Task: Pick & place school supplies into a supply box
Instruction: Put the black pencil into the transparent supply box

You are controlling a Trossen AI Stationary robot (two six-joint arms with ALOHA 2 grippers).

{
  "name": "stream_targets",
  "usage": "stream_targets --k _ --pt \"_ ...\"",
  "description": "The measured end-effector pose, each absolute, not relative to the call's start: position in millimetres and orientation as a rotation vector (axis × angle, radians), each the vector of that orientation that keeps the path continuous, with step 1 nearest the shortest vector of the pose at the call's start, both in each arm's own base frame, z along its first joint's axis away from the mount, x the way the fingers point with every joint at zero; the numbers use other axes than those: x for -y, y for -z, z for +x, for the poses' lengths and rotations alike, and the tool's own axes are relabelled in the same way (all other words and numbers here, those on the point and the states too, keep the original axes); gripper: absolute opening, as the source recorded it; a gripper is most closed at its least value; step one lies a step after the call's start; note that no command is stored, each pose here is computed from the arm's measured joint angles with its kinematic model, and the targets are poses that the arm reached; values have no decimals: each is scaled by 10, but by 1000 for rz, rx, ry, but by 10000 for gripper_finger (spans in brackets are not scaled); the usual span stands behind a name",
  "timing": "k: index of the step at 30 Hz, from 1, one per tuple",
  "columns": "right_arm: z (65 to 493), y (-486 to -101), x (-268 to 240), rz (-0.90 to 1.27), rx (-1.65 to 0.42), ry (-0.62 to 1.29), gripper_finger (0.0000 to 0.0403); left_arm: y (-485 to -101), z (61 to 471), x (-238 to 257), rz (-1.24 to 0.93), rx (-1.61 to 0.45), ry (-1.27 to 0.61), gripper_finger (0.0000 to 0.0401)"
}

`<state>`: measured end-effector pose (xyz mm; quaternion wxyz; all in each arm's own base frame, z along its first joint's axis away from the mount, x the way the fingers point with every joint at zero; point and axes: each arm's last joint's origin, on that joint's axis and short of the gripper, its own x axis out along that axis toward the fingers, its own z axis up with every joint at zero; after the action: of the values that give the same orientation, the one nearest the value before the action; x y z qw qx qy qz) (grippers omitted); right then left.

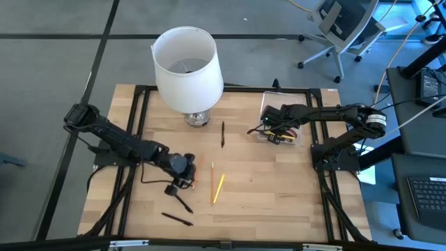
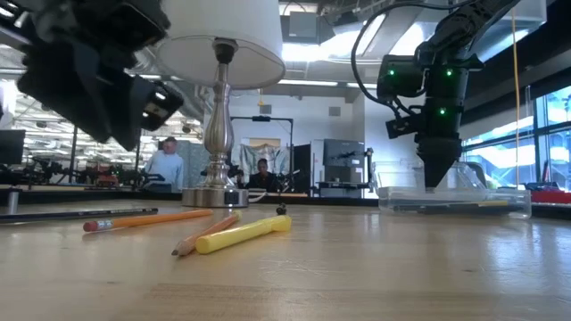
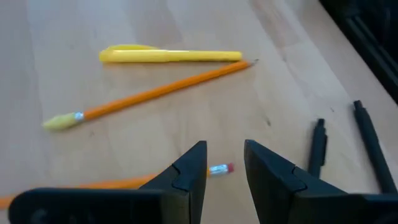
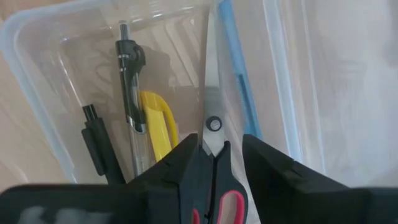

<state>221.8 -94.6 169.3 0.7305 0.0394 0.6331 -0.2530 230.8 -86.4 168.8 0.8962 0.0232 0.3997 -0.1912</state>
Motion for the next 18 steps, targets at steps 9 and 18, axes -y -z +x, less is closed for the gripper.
stream_targets --k 9,18 --pt "2221 -1694 949 86 -1389 558 129 -1874 2299 891 -64 -1025 112 100" --pt "2244 -1700 957 83 -1364 560 129 -1767 2475 524 -444 -1175 -404 100"
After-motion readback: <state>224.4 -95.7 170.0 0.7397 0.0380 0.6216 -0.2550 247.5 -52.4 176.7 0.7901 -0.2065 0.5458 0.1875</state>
